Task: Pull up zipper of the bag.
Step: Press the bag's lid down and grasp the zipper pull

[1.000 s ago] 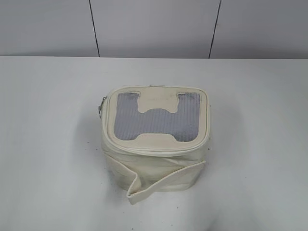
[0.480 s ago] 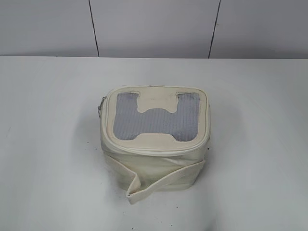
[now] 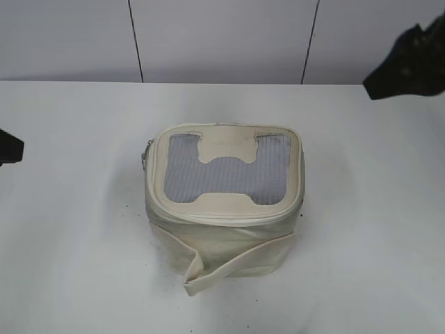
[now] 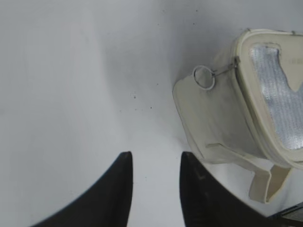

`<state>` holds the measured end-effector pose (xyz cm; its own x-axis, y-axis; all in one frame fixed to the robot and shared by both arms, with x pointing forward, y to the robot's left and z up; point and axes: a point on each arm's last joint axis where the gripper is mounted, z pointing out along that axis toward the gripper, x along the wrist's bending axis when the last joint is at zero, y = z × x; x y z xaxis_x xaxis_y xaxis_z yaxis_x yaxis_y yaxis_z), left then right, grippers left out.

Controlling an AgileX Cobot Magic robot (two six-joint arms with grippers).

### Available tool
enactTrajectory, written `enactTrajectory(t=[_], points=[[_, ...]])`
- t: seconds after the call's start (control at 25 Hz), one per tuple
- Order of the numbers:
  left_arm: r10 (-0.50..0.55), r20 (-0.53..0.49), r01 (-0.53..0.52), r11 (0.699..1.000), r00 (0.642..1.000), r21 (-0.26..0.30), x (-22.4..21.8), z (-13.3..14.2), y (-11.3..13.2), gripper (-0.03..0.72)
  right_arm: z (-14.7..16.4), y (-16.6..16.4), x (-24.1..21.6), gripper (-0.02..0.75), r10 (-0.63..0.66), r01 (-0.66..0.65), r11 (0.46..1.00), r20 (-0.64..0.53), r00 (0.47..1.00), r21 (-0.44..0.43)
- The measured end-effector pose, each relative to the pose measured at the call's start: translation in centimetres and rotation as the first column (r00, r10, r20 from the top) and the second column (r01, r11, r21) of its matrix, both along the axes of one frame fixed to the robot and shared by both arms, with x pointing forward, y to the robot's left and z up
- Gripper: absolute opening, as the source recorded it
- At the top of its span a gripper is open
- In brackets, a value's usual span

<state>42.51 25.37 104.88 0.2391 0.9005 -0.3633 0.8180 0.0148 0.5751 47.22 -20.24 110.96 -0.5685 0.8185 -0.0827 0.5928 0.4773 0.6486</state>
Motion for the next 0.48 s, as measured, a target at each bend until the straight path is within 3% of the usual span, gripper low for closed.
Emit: enactTrajectory(t=[0.16, 0.48], points=[[-0.033, -0.087, 0.032, 0.999, 0.996, -0.017, 3.5, -0.1, -0.6, 0.264, 0.3, 2.5, 4.9, 0.519, 0.139, -0.141, 0.989, -0.070, 0.988, -0.037], [-0.242, -0.192, 0.235, 0.970, 0.951, -0.055, 8.8, 0.2, -3.0, 0.284, -0.9, 8.0, 11.7, 0.501, 0.425, -0.420, 0.904, -0.239, 0.873, 0.076]])
